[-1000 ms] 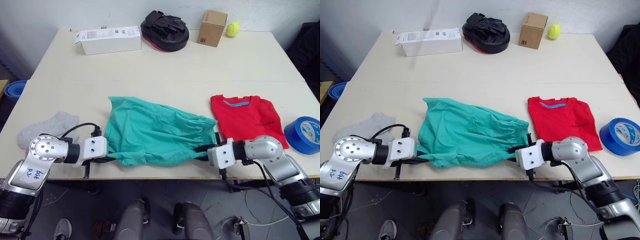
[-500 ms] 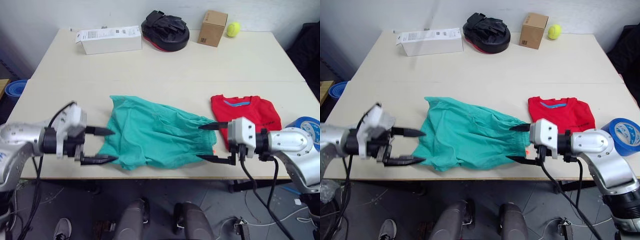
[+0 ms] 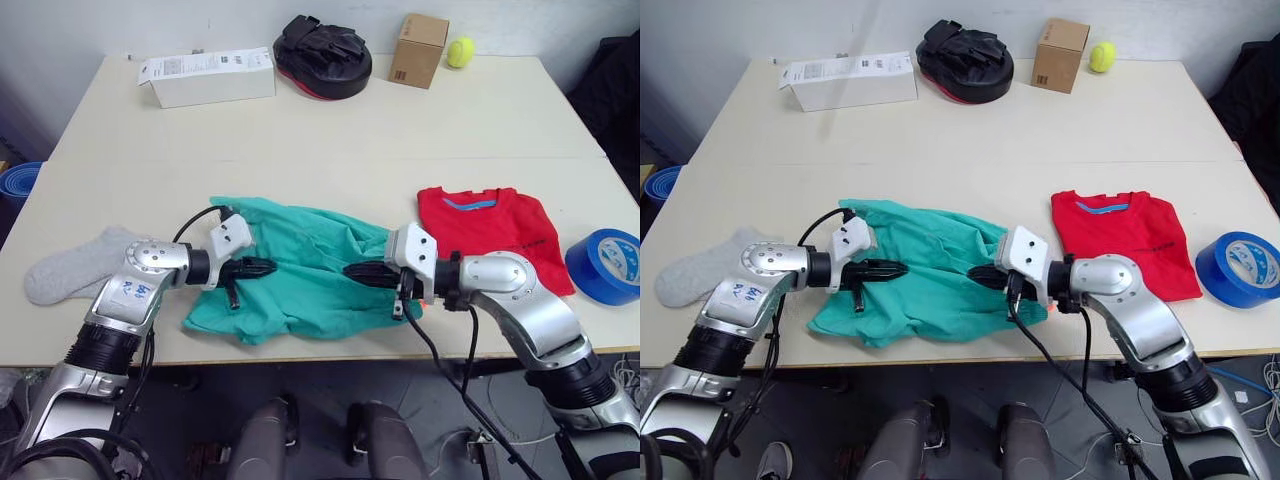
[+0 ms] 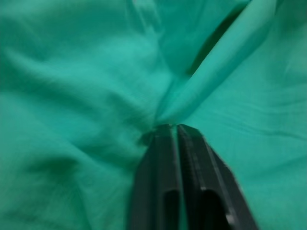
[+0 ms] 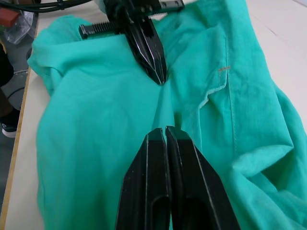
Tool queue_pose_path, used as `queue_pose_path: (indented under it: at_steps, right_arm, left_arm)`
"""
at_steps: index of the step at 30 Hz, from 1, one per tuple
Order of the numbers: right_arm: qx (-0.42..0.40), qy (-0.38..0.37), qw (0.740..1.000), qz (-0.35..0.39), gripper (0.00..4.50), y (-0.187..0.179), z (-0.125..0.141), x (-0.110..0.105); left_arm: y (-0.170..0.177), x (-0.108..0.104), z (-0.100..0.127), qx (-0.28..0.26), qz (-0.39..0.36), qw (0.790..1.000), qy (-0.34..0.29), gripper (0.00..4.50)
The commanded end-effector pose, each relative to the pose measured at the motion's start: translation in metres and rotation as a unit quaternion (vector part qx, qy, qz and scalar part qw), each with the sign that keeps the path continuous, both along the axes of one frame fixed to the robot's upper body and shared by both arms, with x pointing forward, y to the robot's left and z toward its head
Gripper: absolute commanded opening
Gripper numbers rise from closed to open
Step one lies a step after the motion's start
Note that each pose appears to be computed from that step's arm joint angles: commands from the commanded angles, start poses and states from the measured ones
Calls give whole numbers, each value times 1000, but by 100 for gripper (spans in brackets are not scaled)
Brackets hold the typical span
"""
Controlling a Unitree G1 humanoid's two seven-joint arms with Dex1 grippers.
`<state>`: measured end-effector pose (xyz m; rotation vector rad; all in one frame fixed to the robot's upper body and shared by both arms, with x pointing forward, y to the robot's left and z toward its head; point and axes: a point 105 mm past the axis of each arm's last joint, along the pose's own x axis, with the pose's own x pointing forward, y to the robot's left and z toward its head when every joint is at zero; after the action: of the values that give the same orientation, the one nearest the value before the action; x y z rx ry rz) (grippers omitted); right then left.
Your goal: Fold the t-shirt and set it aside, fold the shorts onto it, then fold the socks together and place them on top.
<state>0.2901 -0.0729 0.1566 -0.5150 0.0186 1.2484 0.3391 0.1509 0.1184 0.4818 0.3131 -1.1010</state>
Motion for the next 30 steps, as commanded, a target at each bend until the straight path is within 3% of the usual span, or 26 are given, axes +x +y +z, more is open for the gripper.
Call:
queue_pose_path:
  at_steps: [1, 4, 10, 19, 22, 26, 30]
  right_arm:
    - [-32, -4, 999, -4, 0, 1, -18, 3]
    - [-38, -12, 998, -44, 0, -6, -27, 17]
    - [-24, -55, 984, -167, 0, -50, -18, 56]
    - [24, -34, 961, -272, 0, -97, 2, 83]
    - [52, -20, 961, -271, 0, -95, 10, 82]
    - [116, -8, 975, -187, 0, -68, 38, 60]
    - [183, 26, 974, -134, 0, -35, 64, 43]
  left_arm:
    - [1, 4, -11, 17, 7, 1000, -3, 1]
    - [1, 5, -18, 21, 14, 1000, 0, 1]
    - [-1, 4, -19, 5, 21, 1000, 1, 1]
    - [6, 1, -19, 10, 22, 1000, 1, 1]
    - [6, 0, -18, 5, 23, 1000, 0, 1]
    - [3, -1, -14, -7, 20, 1000, -1, 1]
    - [1, -1, -11, -11, 19, 1000, -7, 1]
